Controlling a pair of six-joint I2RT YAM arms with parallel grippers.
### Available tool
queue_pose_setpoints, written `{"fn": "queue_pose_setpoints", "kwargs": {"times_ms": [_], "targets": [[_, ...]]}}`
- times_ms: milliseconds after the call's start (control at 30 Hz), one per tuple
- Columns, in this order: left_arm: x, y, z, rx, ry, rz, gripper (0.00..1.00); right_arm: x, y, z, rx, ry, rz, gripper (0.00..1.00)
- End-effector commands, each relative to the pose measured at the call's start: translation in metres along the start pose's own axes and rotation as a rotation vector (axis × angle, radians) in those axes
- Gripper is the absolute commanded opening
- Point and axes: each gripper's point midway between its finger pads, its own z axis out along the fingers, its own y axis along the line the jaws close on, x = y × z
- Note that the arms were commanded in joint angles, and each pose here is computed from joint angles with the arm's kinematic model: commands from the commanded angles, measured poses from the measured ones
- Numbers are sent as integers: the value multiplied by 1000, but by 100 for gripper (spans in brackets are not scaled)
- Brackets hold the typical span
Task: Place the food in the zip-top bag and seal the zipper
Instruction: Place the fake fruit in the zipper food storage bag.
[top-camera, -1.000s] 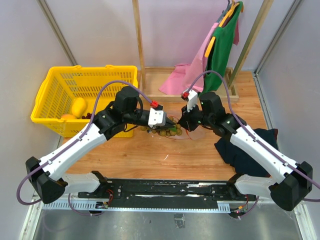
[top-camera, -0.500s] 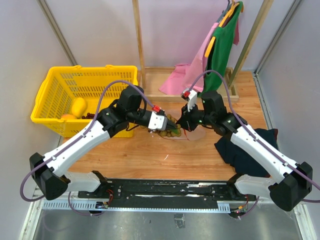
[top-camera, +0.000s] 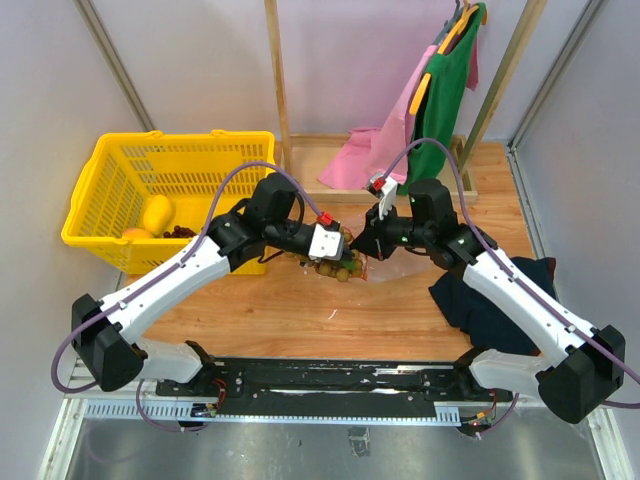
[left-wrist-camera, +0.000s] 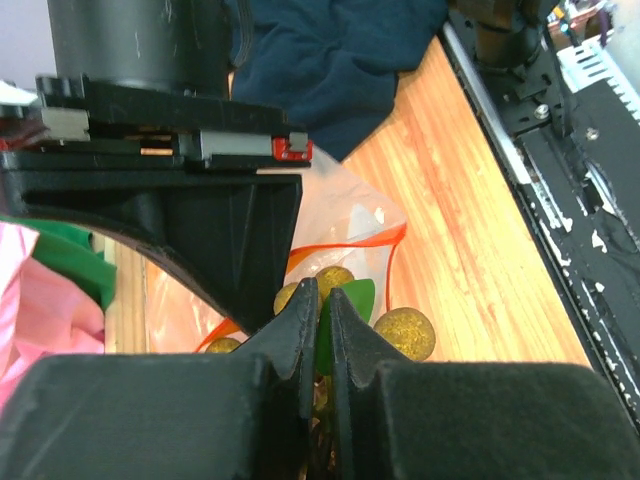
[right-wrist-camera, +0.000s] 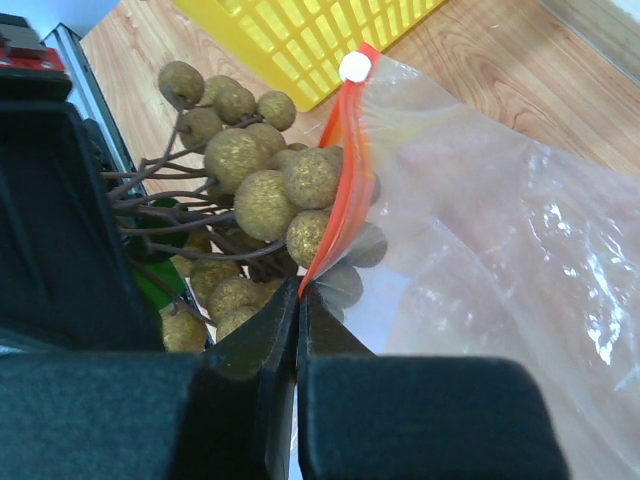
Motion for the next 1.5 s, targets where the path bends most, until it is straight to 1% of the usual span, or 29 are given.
{"fn": "queue_pose_setpoints", "kwargs": {"times_ms": [0,100,233,367,667,767,867,967,1000,1033,1233,1300,1467], "targets": [[8,7,1,-39,45,17,0,-4,7,0,-54,-20,12,1],[13,9,-8,-76,97,27,0,-1,-3,-2,0,-13,24,1],[14,-2,-10,-39,101,1,0,-5,-18,-8,62,-49,66,1],[17,-8,-7,-14,91,-22,0,-6,-12,-6,22,-54,73,1],[18,-4,-3,-1,100,-33,0,-6,-2,-4,-41,-53,78,1],[10,-1,0,-2,64,-17,0,-7,3,-1,-76,-60,87,1],[-6,3,3,-1,-2,19,0,-6,6,3,-117,-64,79,1],[-17,7,5,-14,-36,59,0,-5,9,6,-148,-67,72,1],[-19,8,5,-17,-42,66,0,-5,11,7,-153,-64,118,0],[-21,8,5,-18,-46,71,0,-3,11,7,-153,-60,130,0],[-40,2,1,-11,-128,117,0,1,8,9,-147,-48,134,1],[-37,1,3,-17,-130,114,0,0,9,9,-156,-49,134,1],[-16,-4,10,4,-85,58,0,-5,14,4,-190,-73,132,0]]}}
